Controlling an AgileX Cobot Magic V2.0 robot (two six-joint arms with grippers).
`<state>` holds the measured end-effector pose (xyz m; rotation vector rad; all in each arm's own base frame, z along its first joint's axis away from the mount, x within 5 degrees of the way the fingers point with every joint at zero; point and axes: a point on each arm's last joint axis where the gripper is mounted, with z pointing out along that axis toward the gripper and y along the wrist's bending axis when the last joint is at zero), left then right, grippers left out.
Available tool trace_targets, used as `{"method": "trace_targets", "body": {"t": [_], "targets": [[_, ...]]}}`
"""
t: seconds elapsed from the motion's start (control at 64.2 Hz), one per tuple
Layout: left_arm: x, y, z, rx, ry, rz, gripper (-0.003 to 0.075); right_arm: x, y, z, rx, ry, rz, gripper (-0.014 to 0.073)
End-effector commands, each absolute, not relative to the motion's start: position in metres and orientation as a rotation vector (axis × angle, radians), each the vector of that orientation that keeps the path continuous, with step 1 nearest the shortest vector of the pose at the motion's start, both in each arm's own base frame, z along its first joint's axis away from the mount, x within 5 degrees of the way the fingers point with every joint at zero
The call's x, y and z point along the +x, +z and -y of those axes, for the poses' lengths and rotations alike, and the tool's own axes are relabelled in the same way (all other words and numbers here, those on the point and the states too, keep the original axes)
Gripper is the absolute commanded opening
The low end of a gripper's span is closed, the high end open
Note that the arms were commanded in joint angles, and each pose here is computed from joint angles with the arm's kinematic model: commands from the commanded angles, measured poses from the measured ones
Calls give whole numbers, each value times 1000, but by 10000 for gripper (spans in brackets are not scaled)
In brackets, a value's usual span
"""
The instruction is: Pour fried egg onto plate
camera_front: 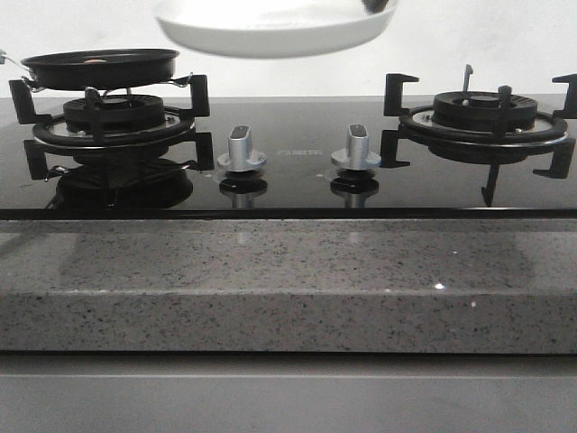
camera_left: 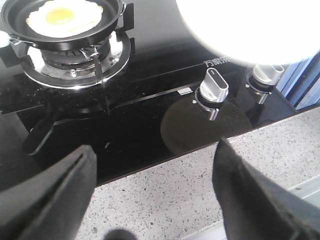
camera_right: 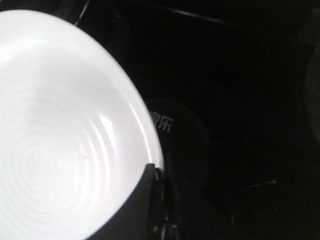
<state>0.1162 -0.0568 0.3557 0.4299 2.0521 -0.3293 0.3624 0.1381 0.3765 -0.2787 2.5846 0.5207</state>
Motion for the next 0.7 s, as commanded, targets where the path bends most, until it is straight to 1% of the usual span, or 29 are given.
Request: {"method": "trace_targets", "body": {"t": [0.0, 0.125, 0.28, 0.421, 0.686], "targets": [[118, 370, 59, 404, -364, -1968, 482, 342, 398, -138, -280, 560, -2449, -69], [118, 370, 59, 404, -364, -1968, 482, 333, 377, -142, -284, 558, -2493, -69], [118, 370, 59, 404, -364, -1968, 482, 333, 352, -144, -290, 541, -2527, -69], [118, 370, 59, 404, -364, -1968, 482, 333, 344, -144, -281, 535, -2535, -69], [118, 370, 59, 404, -364, -1968, 482, 336, 341, -142, -295, 494, -2542, -69]]}}
